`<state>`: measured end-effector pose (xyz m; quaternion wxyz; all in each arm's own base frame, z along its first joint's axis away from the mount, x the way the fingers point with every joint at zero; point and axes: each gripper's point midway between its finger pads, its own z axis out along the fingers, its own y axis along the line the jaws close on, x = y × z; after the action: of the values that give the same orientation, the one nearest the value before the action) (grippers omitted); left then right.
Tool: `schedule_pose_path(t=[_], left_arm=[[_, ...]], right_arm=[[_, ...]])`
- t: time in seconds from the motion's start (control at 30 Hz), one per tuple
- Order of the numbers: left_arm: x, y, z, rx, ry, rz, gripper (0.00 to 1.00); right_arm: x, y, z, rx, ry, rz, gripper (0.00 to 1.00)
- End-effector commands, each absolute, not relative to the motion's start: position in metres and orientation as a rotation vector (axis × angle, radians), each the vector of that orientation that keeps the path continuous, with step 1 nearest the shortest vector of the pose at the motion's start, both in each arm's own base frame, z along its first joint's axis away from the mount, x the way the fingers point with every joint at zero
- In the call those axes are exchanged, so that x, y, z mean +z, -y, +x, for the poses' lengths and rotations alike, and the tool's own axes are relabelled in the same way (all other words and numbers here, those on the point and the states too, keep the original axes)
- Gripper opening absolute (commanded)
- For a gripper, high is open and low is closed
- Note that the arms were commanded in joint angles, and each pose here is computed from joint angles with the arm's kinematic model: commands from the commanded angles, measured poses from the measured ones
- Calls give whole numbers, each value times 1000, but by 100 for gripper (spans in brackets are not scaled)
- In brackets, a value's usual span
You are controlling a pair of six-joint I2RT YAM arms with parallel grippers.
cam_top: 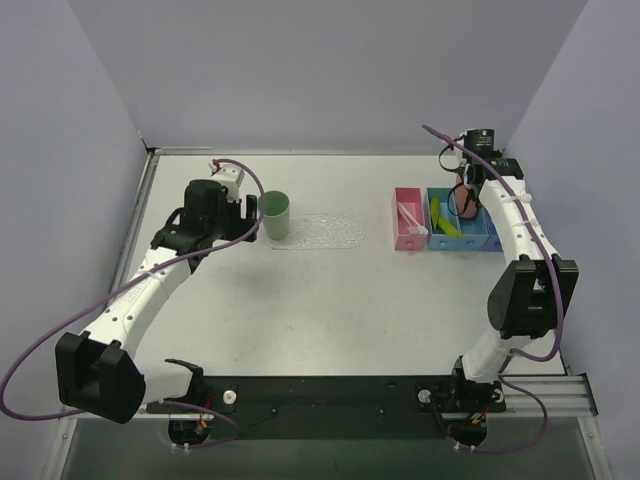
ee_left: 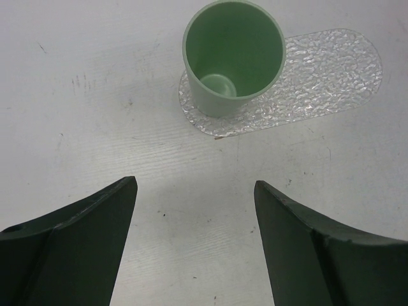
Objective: Prepare toiletry sets of a toothbrush and toothpaste on the tray
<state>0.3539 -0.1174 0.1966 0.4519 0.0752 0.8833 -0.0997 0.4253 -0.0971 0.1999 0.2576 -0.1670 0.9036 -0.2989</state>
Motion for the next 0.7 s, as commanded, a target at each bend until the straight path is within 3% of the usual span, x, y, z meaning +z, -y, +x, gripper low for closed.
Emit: schedule_pose_path(t=[0.0,0.37,0.67], left_arm=[[237,113,360,-227,-2066,152,85],[245,108,358,-189,-2039,154,80],[268,131,351,-301,-1952,182,80]], right_arm=[[268,80,408,-801,-2300,-314,0],[304,-2,384,-340,-2129,-165,0],[322,-117,373,260,-1925,-186,0]])
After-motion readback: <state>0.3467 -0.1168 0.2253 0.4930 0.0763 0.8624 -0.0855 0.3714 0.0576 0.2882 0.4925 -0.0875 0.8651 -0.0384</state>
